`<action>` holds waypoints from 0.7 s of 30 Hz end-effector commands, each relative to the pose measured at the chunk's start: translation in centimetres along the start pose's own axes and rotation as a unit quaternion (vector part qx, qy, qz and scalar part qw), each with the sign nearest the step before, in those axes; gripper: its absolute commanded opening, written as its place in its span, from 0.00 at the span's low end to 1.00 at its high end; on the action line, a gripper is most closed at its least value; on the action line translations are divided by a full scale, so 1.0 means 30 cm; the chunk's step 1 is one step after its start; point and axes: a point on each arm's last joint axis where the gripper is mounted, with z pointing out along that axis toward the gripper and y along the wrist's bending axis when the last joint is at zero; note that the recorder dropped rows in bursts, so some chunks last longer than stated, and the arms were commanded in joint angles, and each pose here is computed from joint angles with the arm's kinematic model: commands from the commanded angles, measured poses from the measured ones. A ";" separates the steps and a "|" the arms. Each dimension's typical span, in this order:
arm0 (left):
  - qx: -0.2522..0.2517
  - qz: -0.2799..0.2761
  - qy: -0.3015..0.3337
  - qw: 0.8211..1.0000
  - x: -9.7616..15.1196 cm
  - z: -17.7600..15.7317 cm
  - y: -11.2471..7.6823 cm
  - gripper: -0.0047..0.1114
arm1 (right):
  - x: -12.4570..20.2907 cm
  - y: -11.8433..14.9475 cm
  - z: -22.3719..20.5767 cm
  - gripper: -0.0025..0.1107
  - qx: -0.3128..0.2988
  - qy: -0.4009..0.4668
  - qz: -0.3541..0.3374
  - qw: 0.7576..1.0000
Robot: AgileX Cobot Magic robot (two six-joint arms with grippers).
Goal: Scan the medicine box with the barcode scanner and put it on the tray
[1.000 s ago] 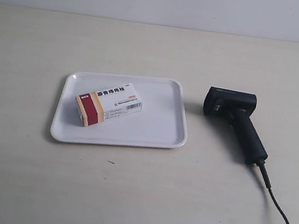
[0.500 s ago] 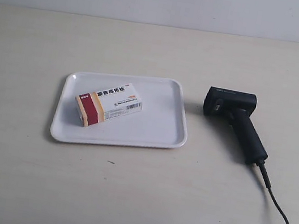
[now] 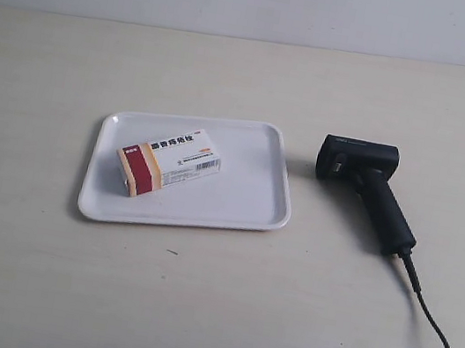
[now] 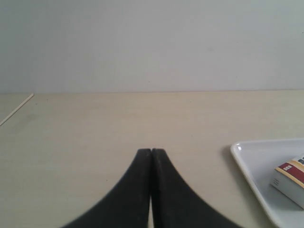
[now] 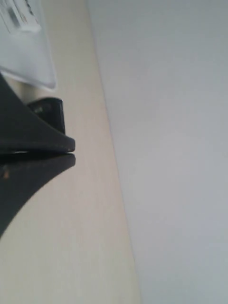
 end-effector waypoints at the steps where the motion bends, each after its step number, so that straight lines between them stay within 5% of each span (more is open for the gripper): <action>1: -0.001 0.000 -0.002 1.000 0.002 -0.001 0.000 0.06 | -0.007 -0.025 -0.015 0.02 0.063 -0.038 -0.004 0.997; 21: -0.001 0.000 -0.002 1.000 0.002 -0.001 0.000 0.06 | 0.007 -0.035 -0.015 0.02 0.086 -0.017 -0.001 0.996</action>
